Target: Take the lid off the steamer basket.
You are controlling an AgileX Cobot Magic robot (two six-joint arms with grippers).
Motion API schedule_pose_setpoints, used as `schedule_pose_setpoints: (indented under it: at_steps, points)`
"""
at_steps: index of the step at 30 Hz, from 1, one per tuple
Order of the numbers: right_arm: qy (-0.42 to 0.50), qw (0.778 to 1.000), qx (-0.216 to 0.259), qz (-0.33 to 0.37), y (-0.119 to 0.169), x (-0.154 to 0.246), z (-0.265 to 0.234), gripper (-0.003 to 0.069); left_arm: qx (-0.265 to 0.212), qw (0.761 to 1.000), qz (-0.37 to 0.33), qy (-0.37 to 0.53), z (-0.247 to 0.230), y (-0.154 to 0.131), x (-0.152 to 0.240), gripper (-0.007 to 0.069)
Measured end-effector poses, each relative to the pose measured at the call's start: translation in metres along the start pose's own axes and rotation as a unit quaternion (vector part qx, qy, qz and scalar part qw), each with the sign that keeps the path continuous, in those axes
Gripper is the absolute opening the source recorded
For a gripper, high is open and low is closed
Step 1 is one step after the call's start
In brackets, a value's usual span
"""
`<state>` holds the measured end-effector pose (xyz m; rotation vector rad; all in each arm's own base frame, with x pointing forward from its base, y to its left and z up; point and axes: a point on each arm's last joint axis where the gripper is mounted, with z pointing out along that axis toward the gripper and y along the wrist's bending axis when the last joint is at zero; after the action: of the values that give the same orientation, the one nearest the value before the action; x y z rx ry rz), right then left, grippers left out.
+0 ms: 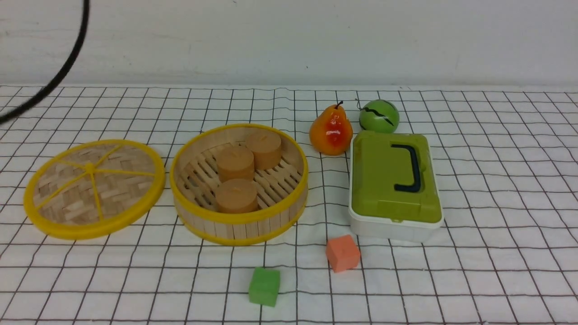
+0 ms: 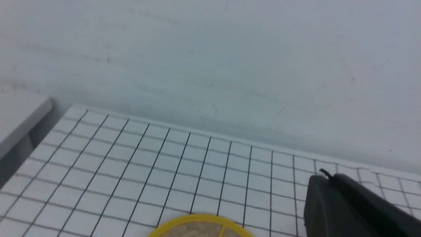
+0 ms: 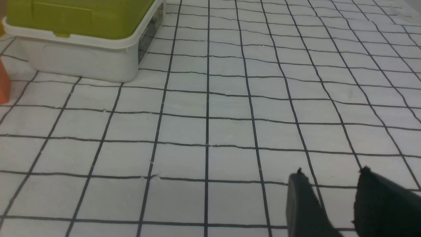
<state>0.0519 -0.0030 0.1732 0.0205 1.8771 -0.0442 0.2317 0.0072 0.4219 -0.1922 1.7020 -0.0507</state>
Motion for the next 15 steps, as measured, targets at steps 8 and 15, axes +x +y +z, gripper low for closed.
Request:
schedule_pose_setpoints:
  at_steps: [8, 15]
  points:
    - [0.0, 1.0, 0.0, 0.0, 0.0, 0.0, 0.0, 0.0239, 0.021, 0.998, -0.066, 0.006, -0.072, 0.014, 0.081, -0.0013]
    - [0.0, 1.0, 0.0, 0.0, 0.0, 0.0, 0.0, 0.0239, 0.047, 0.987, -0.152, -0.031, -0.125, 0.023, 0.126, -0.0013]
